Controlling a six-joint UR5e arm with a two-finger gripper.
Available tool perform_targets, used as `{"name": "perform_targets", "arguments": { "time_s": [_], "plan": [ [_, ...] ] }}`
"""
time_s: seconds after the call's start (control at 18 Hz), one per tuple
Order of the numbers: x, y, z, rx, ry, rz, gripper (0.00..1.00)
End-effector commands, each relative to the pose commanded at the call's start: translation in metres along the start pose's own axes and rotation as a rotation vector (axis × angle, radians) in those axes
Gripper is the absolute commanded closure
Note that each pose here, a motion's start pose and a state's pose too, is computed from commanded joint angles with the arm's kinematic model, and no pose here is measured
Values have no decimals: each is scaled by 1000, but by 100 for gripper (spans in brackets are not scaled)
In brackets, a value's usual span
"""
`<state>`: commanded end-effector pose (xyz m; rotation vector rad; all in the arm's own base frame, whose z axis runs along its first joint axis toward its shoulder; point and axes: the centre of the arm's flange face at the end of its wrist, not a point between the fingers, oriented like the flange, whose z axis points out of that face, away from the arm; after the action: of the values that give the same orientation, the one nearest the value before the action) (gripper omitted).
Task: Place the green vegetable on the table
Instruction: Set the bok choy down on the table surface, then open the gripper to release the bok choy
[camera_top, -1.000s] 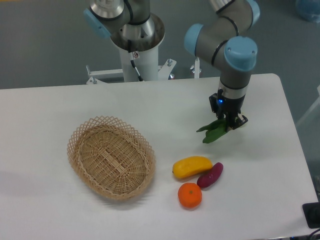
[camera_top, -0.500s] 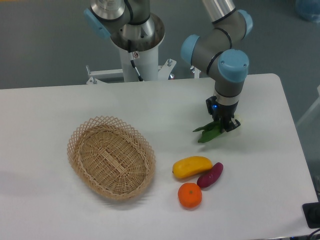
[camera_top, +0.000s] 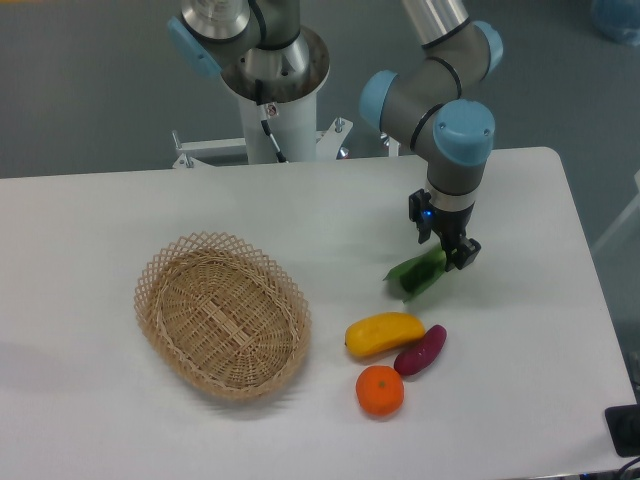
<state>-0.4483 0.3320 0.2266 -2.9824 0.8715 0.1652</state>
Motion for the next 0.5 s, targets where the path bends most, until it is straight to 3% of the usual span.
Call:
{"name": "perform_targets", "arguments": {
  "time_s": [0.28, 0.5],
  "plan": [
    [-11, 5, -25, -4, -54, -51, 0],
    [-42, -4, -86, 45, -173, -65, 0]
  ]
}}
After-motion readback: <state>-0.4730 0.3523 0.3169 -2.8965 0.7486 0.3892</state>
